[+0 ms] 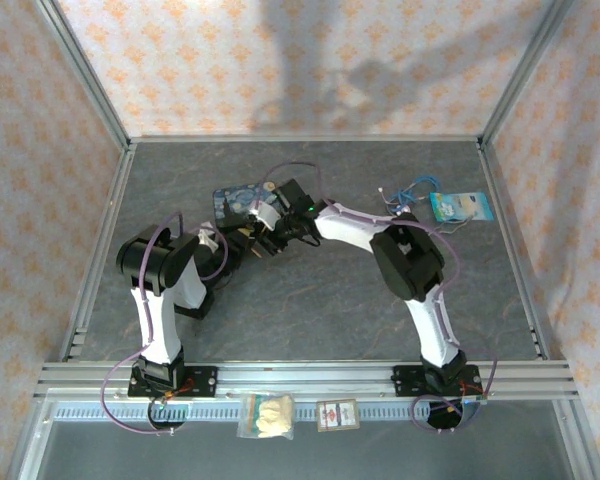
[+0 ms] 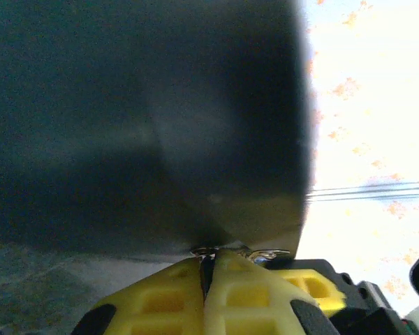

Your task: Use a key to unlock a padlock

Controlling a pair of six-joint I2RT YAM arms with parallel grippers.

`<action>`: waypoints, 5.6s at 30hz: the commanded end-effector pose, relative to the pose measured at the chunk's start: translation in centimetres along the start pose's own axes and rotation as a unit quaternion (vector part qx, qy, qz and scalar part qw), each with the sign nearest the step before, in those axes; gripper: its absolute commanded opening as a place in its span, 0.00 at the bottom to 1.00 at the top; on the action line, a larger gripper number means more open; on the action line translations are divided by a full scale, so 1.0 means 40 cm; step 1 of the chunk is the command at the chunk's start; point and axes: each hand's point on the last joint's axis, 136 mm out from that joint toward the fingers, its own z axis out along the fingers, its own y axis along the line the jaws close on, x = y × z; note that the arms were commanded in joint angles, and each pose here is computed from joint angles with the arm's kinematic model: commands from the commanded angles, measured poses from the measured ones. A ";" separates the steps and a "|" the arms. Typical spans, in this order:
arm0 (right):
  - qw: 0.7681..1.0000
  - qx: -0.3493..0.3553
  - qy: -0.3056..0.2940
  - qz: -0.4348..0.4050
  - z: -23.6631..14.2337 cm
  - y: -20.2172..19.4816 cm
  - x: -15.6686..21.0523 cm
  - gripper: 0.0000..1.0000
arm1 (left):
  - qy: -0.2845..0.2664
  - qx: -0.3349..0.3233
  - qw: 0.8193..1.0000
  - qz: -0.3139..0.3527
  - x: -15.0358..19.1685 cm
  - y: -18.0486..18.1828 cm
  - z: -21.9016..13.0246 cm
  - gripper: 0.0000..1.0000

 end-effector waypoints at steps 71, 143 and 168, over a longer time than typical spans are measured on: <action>0.887 0.287 -0.248 0.264 -0.305 -0.249 -0.202 1.00 | 0.008 -0.107 0.979 0.172 -0.035 -0.125 -0.156 0.00; 0.662 0.596 -0.369 0.266 -0.872 -0.418 0.578 1.00 | -0.361 -0.402 0.721 0.435 -0.432 -0.138 -0.367 0.99; 0.663 0.595 -0.370 0.264 -0.872 -0.417 0.576 1.00 | -0.326 -0.261 0.746 0.518 -0.386 -0.095 -0.280 1.00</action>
